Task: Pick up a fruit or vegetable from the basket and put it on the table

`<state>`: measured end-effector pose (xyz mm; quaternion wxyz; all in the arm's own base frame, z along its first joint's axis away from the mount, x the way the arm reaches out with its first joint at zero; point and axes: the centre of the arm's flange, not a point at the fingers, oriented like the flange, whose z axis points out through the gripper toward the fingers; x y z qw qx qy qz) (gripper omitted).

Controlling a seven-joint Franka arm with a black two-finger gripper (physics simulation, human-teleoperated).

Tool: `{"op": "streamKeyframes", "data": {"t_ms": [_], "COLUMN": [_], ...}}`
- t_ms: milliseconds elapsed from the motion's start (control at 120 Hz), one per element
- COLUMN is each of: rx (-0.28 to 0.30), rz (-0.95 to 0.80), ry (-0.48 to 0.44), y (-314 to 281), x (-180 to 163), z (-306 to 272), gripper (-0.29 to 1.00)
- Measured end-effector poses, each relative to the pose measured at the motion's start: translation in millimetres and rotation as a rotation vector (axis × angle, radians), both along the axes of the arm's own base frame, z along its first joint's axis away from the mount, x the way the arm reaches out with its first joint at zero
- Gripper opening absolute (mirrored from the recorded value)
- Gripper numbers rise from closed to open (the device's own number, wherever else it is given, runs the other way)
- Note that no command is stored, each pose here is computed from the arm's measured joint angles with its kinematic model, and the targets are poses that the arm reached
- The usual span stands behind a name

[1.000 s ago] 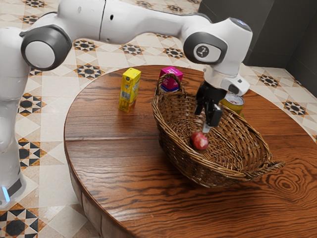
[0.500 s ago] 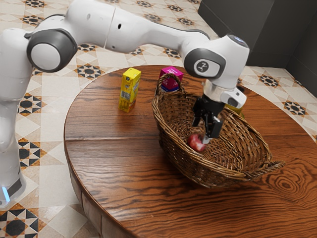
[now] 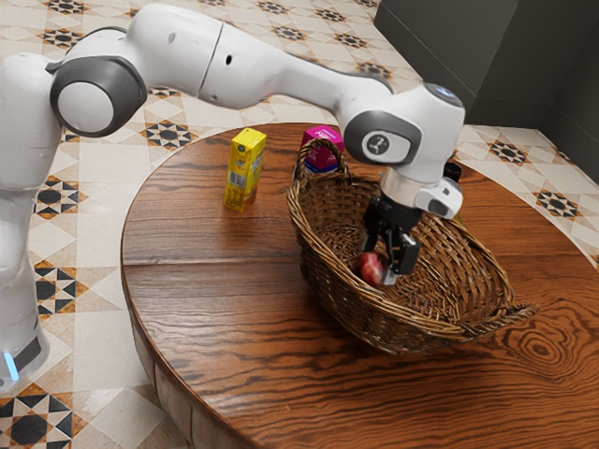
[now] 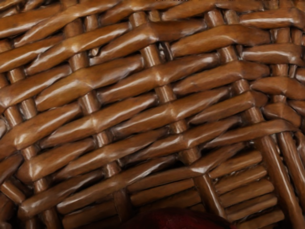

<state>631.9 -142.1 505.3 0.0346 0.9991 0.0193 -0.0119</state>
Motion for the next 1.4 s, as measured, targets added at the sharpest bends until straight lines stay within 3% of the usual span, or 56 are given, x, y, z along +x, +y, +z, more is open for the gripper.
{"op": "streamKeyframes", "data": {"t_ms": [258, 433, 550, 875, 1083, 1242, 1400], "rx": [-0.002, 0.002, 0.015, 0.118, 0.151, 0.191, 0.193], "rz": [0.011, 0.014, 0.031, 0.077, 0.117, 0.232, 0.302], "ry": [0.004, -0.008, 0.01, 0.023, -0.026, -0.045, -0.031], "y": [-1, -9, -10, -4, 7, 77, 156], "x": [-1, -4, -12, -41, -49, -63, -54], "z": [-13, -7, 0, 71, 144, 209, 226], "gripper": [0.7, 0.45, 0.4, 0.38, 0.37, 0.38, 0.39]}}
